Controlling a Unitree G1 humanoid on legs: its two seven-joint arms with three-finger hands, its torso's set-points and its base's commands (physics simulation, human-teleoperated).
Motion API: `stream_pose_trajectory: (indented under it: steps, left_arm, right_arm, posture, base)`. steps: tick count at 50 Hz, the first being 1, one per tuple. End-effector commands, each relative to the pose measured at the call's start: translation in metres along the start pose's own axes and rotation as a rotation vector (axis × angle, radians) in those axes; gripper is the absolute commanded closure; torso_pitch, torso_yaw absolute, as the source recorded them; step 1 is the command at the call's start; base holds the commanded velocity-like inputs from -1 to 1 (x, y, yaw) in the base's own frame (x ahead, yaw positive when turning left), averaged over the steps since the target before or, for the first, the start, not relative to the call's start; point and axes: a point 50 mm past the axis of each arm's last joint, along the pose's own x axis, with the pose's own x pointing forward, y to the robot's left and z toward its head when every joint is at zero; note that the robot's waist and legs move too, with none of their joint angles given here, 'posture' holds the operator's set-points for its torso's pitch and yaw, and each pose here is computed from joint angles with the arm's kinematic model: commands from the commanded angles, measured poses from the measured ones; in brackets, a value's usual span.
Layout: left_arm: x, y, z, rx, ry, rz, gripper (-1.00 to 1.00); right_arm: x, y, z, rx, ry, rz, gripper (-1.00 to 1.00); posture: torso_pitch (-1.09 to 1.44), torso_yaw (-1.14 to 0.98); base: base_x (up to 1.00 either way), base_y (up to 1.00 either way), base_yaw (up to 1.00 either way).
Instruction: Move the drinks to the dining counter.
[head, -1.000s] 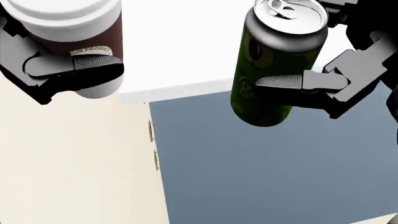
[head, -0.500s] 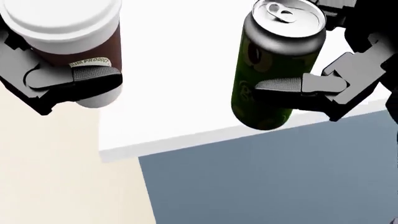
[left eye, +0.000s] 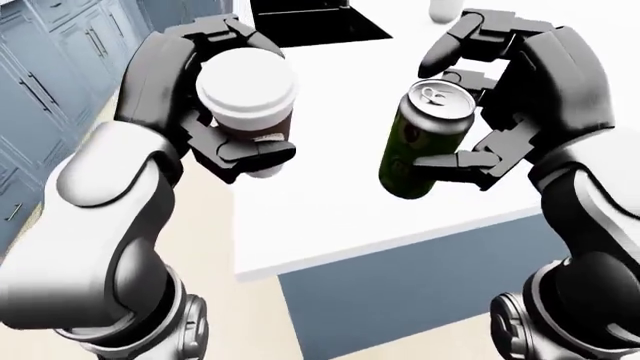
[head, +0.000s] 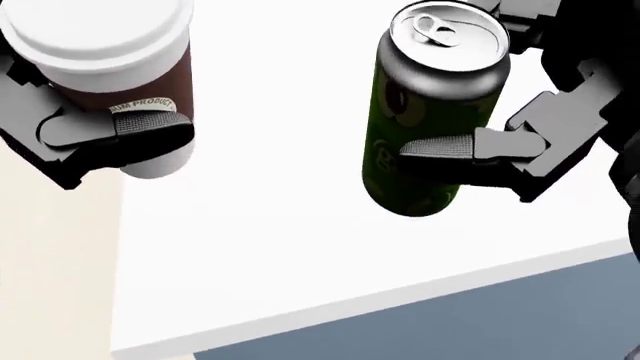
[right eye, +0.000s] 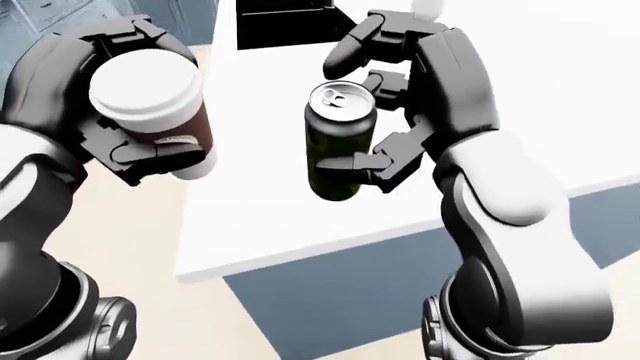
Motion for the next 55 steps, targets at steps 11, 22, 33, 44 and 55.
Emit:
stream_pose_trajectory:
  steps: [11,22,33,44,55]
  left_arm:
    - [0.027,-0.018,-0.011,-0.005,-0.073,0.002,1.00]
    - [0.055,-0.028,-0.029,-0.025,-0.065,0.008,1.00]
    - [0.062,-0.042,-0.065,-0.046,-0.017,0.006,1.00]
    - [0.060,-0.050,-0.085,-0.050,0.019,-0.006,1.00]
    - [0.062,-0.053,-0.100,-0.065,0.057,-0.017,1.00]
  right_arm:
    - [-0.003,-0.011,0.020,-0.004,-0.121,-0.086,1.00]
    - [-0.002,-0.010,0.021,-0.001,-0.127,-0.089,1.00]
    - [-0.003,-0.011,0.019,-0.002,-0.126,-0.094,1.00]
    - [-0.003,-0.011,0.017,-0.005,-0.127,-0.093,1.00]
    - [-0.003,-0.010,0.016,-0.004,-0.124,-0.094,1.00]
  posture:
    - [0.00,0.00]
    - [0.00,0.00]
    - [0.00,0.00]
    - [0.00,0.00]
    - [0.00,0.00]
  base:
    - [-0.06,0.01,0.00]
    - [0.00,0.00,0.00]
    - [0.00,0.00,0.00]
    - [0.00,0.00,0.00]
    - [0.00,0.00,0.00]
